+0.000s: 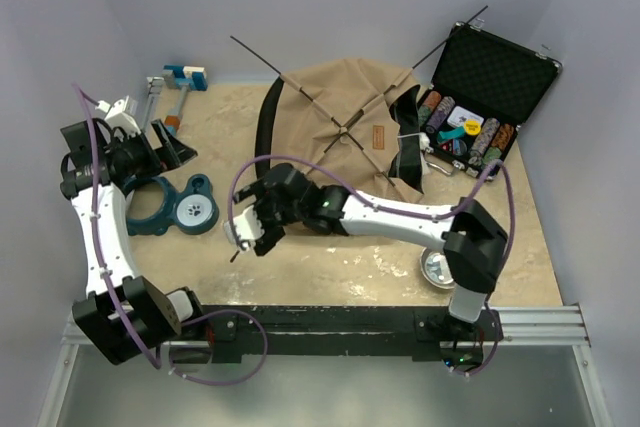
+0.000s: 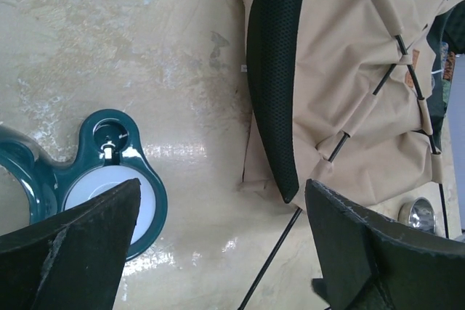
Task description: Set up the pet tent
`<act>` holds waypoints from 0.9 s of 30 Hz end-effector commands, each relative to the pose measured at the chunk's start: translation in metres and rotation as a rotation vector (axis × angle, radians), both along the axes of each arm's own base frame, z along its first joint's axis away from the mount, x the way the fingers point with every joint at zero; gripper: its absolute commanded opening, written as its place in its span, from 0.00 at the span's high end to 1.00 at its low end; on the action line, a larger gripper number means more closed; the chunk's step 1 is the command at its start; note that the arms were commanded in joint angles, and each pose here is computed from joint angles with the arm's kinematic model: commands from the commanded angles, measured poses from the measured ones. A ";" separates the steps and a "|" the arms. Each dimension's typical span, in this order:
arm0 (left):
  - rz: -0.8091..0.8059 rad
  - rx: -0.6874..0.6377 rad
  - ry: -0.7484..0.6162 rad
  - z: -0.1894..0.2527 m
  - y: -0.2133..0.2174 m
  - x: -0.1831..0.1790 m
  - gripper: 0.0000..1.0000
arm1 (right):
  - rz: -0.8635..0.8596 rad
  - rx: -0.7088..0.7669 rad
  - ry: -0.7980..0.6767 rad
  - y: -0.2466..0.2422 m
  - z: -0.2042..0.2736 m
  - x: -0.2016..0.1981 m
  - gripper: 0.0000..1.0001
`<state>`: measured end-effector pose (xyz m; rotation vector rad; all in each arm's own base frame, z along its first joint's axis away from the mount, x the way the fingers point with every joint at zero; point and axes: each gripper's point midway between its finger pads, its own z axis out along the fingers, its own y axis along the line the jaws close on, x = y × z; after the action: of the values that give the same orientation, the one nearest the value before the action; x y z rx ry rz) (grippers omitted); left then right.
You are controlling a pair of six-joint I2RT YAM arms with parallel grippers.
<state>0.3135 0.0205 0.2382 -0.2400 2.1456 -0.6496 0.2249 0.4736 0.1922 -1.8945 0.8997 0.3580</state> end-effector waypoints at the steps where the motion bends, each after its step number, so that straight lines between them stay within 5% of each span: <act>1: -0.028 -0.022 -0.089 0.018 -0.007 -0.005 0.01 | 0.219 -0.085 -0.151 0.023 -0.014 -0.023 0.13; 13: 0.016 -0.073 -0.076 0.004 0.001 -0.010 0.04 | 0.425 -0.256 -0.254 0.040 -0.077 -0.034 0.39; 22: 0.047 -0.125 -0.054 0.000 0.008 -0.003 0.07 | 0.474 -0.280 -0.261 0.053 -0.092 -0.038 0.44; 27: 0.096 -0.102 -0.035 -0.006 0.016 -0.002 0.09 | 0.484 -0.277 -0.255 0.057 -0.092 -0.041 0.67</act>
<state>0.3068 0.0290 0.2292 -0.3503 2.0798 -0.7317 0.1901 0.5158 0.0735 -2.3920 0.3938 0.2593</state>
